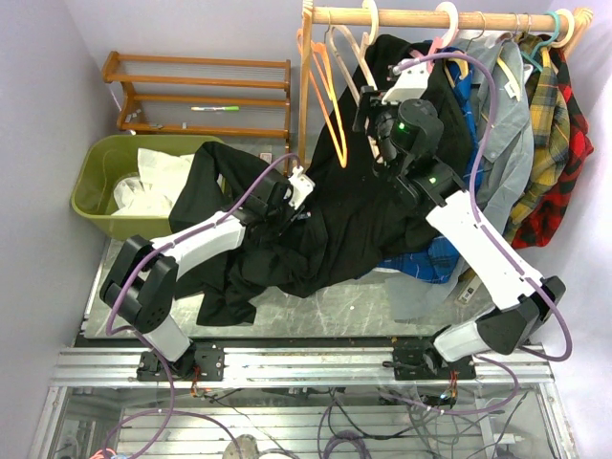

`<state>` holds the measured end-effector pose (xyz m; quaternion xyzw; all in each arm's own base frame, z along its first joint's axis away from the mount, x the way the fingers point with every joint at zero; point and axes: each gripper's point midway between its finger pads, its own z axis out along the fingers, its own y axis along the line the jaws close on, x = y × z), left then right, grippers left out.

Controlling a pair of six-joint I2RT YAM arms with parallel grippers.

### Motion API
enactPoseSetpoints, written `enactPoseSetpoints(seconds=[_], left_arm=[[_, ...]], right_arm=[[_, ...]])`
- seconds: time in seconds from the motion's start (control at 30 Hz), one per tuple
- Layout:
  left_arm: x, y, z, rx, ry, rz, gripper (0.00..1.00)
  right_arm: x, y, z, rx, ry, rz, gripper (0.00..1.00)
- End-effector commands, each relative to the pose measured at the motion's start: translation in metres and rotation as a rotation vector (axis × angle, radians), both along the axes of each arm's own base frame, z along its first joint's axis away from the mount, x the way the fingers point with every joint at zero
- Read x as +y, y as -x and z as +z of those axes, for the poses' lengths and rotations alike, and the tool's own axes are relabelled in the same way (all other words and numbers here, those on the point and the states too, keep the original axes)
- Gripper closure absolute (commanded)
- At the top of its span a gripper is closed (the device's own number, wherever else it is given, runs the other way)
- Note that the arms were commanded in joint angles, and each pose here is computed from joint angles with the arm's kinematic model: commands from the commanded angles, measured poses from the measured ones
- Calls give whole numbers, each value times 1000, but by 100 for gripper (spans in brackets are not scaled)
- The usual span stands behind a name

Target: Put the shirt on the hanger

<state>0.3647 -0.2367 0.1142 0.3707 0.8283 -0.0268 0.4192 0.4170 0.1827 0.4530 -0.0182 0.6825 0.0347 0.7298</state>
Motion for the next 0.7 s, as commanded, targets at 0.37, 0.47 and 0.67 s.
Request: enactPoseSetpoints(seconds=[0.37, 0.47, 0.67], left_arm=[[-5, -3, 13, -62, 34, -10, 65], [-6, -3, 13, -60, 40, -12, 72], [-8, -4, 14, -57, 46, -12, 93]], right_arm=[[-10, -32, 4, 17, -11, 42, 100], [-14, -26, 20, -16, -19, 45, 100], [-18, -5, 59, -98, -51, 86, 100]])
